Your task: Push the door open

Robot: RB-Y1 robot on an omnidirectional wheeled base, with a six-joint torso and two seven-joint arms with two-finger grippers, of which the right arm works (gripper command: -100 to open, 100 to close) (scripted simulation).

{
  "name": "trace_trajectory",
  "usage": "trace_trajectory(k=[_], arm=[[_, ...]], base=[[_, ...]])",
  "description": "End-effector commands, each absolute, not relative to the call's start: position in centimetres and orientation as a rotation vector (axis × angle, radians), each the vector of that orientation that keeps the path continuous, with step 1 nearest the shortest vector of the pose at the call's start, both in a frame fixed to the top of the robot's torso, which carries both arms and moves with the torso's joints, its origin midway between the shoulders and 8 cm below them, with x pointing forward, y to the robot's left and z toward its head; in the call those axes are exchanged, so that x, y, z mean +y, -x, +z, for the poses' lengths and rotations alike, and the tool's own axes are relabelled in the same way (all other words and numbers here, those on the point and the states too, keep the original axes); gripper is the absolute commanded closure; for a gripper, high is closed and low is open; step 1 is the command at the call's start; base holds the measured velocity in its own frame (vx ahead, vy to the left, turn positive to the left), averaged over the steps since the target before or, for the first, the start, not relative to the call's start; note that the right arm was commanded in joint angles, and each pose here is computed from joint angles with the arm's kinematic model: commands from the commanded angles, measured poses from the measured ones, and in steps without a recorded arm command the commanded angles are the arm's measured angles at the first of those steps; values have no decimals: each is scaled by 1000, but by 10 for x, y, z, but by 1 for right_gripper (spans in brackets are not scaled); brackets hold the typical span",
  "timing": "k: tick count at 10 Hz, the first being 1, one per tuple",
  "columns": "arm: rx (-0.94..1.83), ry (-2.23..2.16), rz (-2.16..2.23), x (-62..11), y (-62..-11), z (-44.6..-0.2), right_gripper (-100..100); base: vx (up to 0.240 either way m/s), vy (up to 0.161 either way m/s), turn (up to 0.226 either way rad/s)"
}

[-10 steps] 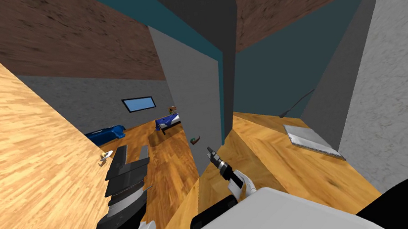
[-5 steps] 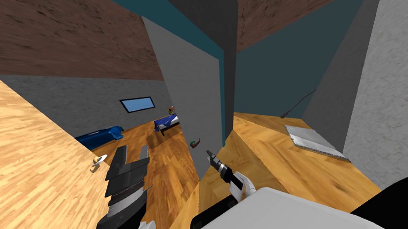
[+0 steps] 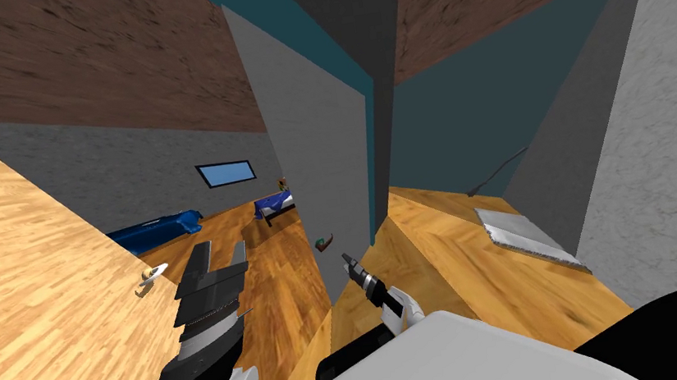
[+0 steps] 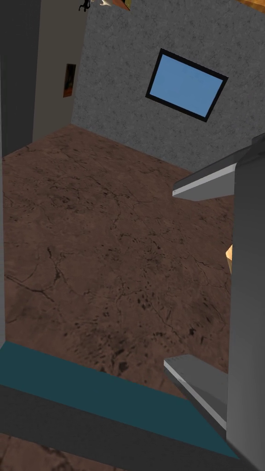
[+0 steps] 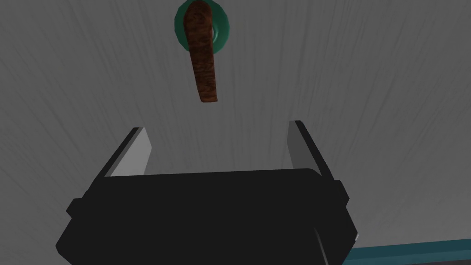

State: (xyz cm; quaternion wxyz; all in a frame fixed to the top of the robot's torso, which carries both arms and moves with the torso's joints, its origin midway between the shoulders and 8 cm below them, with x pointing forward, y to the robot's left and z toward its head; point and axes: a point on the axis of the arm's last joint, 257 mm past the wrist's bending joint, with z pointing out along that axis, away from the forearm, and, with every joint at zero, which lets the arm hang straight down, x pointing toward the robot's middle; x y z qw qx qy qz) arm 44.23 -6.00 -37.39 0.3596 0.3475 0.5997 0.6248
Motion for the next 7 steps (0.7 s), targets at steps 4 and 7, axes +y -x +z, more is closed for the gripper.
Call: trace_trajectory(k=[4, 7], arm=[[1582, -896, 1604, -59, -437, -387, -100], [1577, -901, 1598, -61, -435, -389, -100]], base=[[117, 21, -1], [178, 98, 25]])
